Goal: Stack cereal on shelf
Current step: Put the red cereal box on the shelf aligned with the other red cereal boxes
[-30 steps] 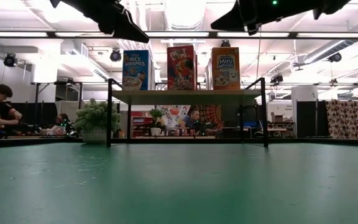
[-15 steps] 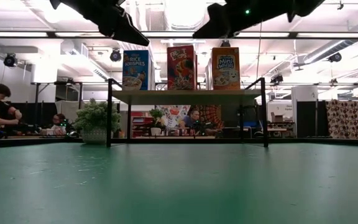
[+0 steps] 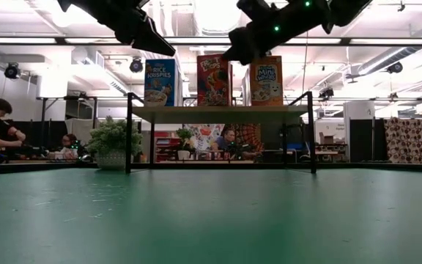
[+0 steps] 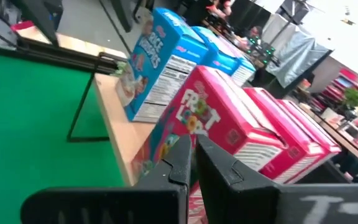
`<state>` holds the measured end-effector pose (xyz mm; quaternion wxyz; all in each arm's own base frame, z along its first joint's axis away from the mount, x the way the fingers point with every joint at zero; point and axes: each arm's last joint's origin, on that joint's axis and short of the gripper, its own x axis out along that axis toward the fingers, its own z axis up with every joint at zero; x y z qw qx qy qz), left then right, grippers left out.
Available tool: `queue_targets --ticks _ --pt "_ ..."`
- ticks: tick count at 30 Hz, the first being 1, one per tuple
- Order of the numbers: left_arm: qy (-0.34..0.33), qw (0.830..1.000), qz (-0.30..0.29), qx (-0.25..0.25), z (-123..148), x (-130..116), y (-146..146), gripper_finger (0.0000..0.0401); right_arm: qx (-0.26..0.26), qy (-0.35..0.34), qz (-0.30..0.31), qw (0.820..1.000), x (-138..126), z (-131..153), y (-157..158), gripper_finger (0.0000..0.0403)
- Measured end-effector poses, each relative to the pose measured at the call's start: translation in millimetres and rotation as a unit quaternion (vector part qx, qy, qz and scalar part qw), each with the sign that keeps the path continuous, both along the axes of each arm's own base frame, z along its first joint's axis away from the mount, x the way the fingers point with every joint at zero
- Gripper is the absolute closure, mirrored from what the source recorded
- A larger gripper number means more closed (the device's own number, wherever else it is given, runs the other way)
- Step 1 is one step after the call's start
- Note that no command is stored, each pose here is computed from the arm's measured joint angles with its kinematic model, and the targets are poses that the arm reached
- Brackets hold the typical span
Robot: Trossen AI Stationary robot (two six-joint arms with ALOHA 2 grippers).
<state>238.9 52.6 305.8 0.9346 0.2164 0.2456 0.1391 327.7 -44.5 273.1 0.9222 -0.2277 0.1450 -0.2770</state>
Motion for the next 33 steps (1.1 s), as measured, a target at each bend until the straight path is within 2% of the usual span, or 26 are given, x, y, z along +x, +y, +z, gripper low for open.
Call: queue_targets --ticks 6,20,25,30,33 --pt "-0.006 1.0 -0.001 0.0 0 2 0 0.017 0.0 -0.002 -0.01 1.0 -1 0 -6 0.039" --pt "-0.054 0.998 -0.012 0.01 -16 27 6 0.017 -0.012 0.011 -0.05 0.999 -4 -1 -15 0.039" --pt "-0.056 0.998 0.002 0.013 -16 27 11 0.017 -0.01 0.022 -0.05 0.998 -4 -3 -15 0.039" --pt "-0.061 0.997 0.042 0.03 -19 32 16 0.017 -0.008 0.026 -0.047 0.999 -4 -4 -13 0.039" --pt "-0.06 0.997 0.044 0.034 -23 37 17 0.0182 -0.009 0.021 -0.042 0.999 -5 -1 -10 0.039"
